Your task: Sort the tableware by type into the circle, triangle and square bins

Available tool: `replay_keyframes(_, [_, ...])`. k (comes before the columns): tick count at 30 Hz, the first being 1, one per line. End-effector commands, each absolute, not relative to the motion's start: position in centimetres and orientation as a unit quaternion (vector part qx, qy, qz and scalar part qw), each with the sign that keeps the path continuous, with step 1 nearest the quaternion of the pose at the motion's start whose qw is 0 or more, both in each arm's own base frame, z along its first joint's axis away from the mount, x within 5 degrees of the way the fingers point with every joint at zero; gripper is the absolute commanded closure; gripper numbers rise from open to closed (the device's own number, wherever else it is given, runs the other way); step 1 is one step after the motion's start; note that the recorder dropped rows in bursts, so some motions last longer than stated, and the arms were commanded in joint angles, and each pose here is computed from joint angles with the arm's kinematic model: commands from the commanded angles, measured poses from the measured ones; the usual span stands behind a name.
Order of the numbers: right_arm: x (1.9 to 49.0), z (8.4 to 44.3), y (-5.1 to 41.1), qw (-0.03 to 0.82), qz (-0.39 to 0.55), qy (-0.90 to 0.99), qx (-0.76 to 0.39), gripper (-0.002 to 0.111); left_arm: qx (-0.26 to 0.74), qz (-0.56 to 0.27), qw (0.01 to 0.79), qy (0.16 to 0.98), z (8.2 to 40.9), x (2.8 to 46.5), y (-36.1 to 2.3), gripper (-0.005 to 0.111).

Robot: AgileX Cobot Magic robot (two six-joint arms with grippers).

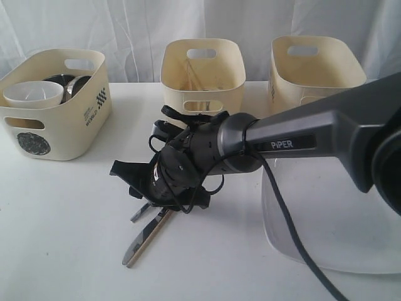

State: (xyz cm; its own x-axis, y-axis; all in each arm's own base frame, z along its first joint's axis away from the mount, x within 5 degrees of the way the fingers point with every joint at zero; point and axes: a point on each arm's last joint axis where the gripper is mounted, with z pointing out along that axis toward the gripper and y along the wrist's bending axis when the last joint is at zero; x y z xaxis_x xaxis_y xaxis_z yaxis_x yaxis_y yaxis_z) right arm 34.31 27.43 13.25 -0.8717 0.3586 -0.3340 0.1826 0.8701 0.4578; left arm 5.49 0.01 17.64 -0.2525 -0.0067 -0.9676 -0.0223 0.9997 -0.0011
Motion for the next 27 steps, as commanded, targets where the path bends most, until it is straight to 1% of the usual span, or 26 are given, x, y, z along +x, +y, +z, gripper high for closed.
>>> replay_keyframes(1, [34.4,13.0,27.4,0.208,0.209,0.944,0.147,0.061,-0.013,0.002,0.611,0.791,17.6,5.5,0.0,0.107])
replay_keyframes(4, [34.8,12.9,27.2,0.202,0.201,0.946,0.154,0.061,-0.013,0.002,0.611,0.791,17.6,5.5,0.0,0.107])
replay_keyframes(9, [36.2,13.2,26.8,0.184,0.148,0.96,0.152,0.061,-0.013,0.002,0.611,0.791,17.6,5.5,0.0,0.107])
replay_keyframes(13, [37.5,14.3,26.0,0.202,0.084,0.964,0.153,0.061,-0.013,0.002,0.611,0.791,17.6,5.5,0.0,0.107])
replay_keyframes(15, [38.0,14.9,25.8,0.219,0.071,0.96,0.157,0.061,-0.013,0.002,0.611,0.791,17.6,5.5,0.0,0.107])
replay_keyframes(17, [38.5,15.7,25.7,0.23,0.068,0.958,0.156,0.061,-0.013,0.002,0.611,0.791,17.6,5.5,0.0,0.107])
replay_keyframes(20, [38.8,15.8,26.0,0.232,0.073,0.957,0.159,0.061,-0.013,0.002,0.611,0.791,17.6,5.5,0.0,0.107])
replay_keyframes(27, [38.1,15.1,26.4,0.198,0.051,0.964,0.172,0.061,-0.013,0.002,0.611,0.791,17.6,5.5,0.0,0.107])
